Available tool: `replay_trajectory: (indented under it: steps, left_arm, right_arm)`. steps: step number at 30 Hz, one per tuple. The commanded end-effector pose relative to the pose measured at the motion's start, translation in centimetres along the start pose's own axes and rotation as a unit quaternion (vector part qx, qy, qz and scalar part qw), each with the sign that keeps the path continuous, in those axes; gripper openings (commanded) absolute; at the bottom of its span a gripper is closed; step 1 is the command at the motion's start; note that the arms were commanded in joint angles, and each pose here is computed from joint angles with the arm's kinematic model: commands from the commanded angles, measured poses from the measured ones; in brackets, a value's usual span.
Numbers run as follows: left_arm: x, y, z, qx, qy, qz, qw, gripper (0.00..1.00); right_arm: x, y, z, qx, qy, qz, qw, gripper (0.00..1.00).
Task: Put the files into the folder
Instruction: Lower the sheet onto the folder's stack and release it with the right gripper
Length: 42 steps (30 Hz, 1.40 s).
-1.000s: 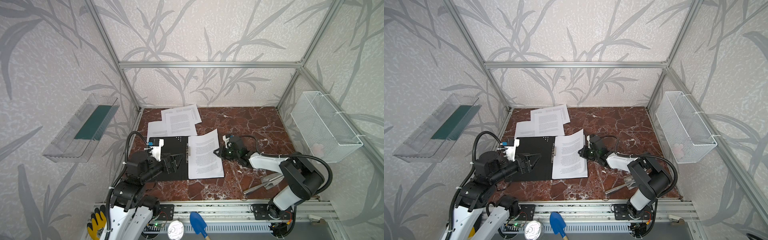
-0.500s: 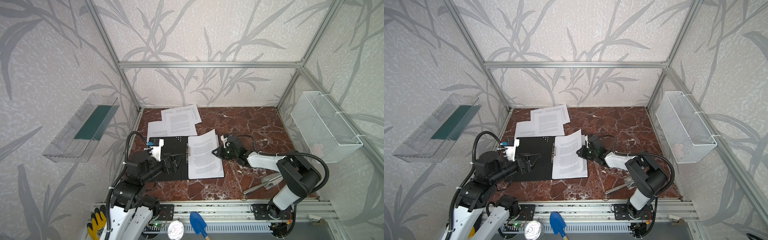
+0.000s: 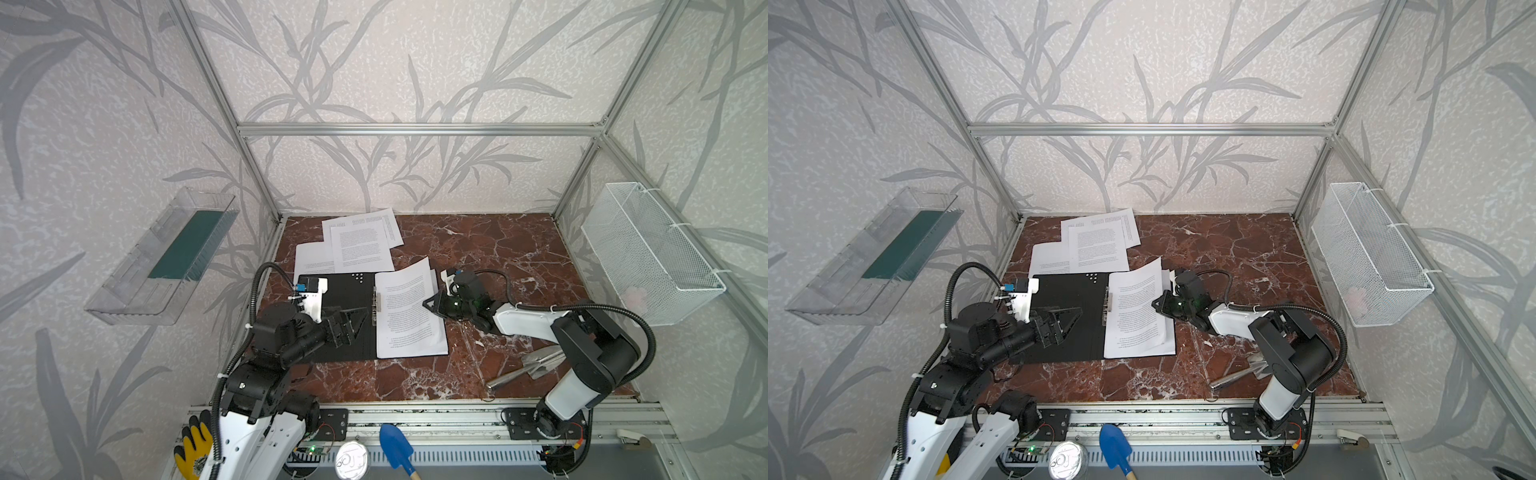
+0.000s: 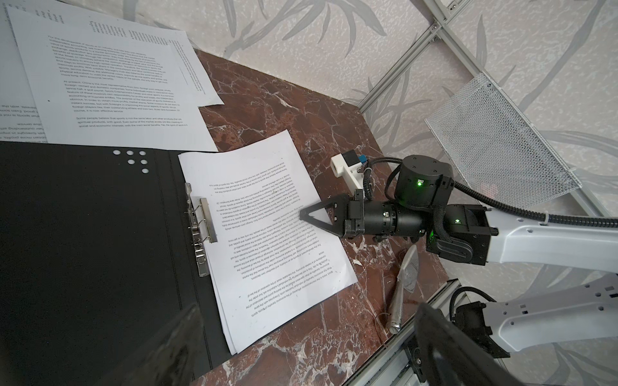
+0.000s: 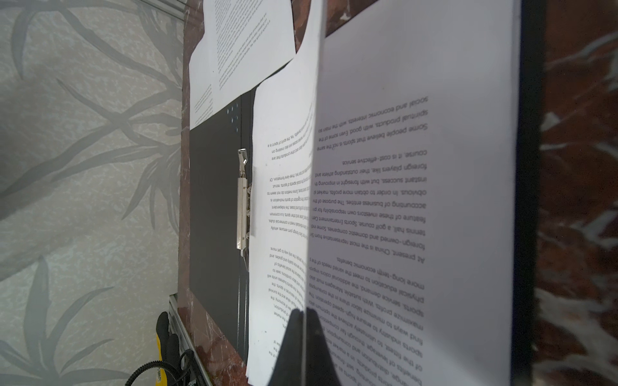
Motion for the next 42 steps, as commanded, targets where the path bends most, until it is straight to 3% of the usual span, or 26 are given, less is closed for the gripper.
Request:
replay_trajectory:
  steps: [1,31,42]
  left_arm:
    - [-0.07,0.11,-0.19,0.004,-0.010,-0.003,1.000,0.99]
    - [-0.05,0.19,-0.25,0.005,-0.012,-0.004,1.000,0.99]
    - [-0.06,0.25,-0.29,0.006,-0.012,-0.006,1.000,0.99]
  right_arm:
    - [-0.22,-0.38,0.34,-0.012,-0.005,-0.008,1.000,0.00]
    - [0.57,-0.42,0.44,-0.019,-0.011,-0.008,1.000,0.00]
    - [0.75,-0.39,0.33,-0.021,-0.013,-0.007,1.000,0.11]
Point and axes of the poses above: each gripper's point midway between its finger pads, its own y axis back along the fingers, its own z axis along the line the jaws close on, x = y × z, the point moved 6 cm from there along y, back along the fingers, and after that the axes turned 8 degrees about y, right-handed, at the moved point
